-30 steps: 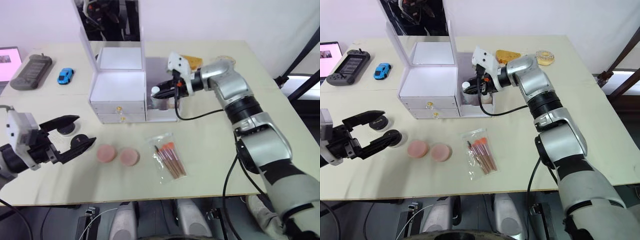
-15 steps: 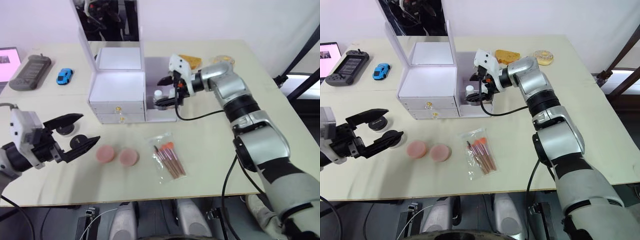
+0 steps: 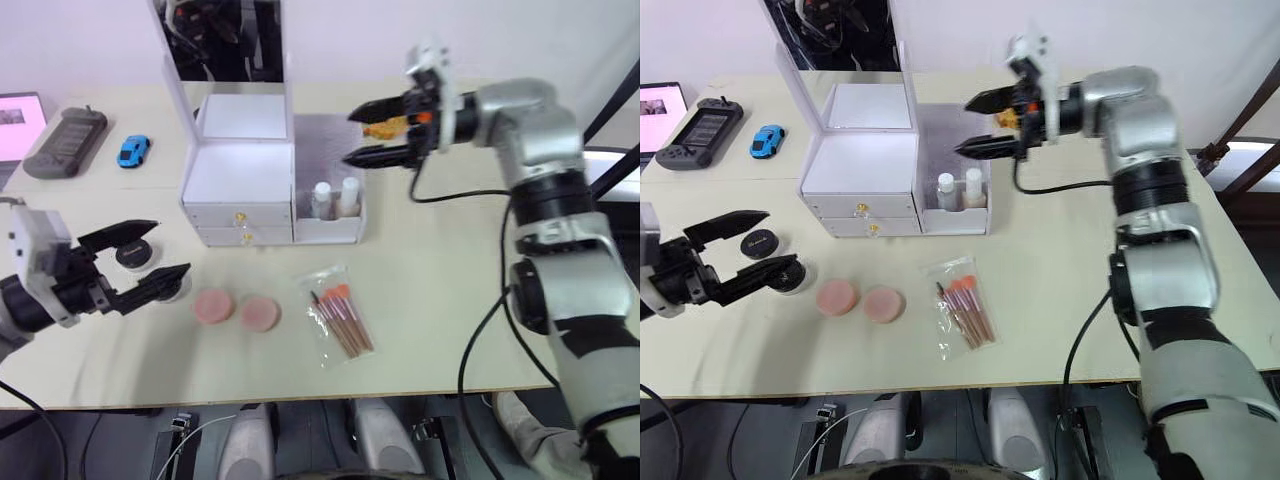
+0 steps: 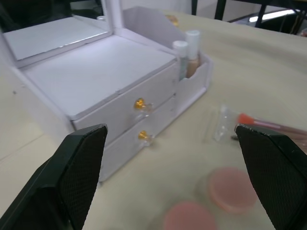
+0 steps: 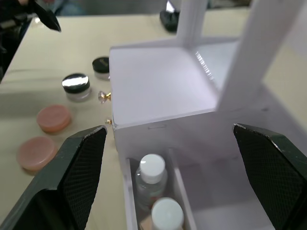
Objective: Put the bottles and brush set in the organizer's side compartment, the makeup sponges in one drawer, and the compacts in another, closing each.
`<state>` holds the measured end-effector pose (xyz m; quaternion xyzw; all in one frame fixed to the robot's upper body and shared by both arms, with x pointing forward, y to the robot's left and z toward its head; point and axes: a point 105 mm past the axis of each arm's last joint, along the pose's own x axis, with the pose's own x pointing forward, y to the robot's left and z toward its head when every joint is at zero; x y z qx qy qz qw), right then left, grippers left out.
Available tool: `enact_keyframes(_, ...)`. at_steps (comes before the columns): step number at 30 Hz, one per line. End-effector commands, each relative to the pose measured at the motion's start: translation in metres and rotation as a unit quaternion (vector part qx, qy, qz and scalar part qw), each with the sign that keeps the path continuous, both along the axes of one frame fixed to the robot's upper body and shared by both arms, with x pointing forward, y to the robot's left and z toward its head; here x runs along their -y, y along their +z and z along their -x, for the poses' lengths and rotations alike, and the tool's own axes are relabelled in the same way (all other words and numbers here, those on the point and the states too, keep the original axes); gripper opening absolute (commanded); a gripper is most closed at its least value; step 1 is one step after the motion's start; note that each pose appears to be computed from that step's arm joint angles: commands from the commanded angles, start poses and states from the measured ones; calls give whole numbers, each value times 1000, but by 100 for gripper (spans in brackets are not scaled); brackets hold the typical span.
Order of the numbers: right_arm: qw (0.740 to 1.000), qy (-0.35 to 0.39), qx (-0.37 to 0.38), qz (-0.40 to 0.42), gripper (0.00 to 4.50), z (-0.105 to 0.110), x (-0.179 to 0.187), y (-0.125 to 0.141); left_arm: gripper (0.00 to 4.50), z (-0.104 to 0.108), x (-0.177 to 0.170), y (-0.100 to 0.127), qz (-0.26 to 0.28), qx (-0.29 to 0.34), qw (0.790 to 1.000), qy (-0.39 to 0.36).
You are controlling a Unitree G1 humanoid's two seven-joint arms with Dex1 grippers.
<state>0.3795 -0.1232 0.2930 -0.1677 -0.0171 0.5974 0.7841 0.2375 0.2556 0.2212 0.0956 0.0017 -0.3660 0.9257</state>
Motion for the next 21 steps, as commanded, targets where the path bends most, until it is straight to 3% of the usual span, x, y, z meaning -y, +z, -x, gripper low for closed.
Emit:
enact_keyframes(1, 997, -35, 24, -59, 444, 6, 29, 14, 450, -1, -27, 11, 14, -5, 999, 31)
enact_keyframes(3, 995, -67, 27, -71, 444, 5, 45, 7, 450, -1, -41, 8, 1, -9, 999, 46)
enact_keyframes(9, 979, -196, -11, -57, 444, 19, 122, -49, 450, 0, -105, -8, -45, -6, 992, 120)
enact_keyframes(12, 965, -260, -31, -31, 444, 33, 158, -87, 450, 2, -132, -24, -42, -18, 986, 160)
enact_keyframes(21, 930, -364, -40, -32, 444, 67, 205, -117, 450, 23, -168, -57, -25, -44, 976, 212)
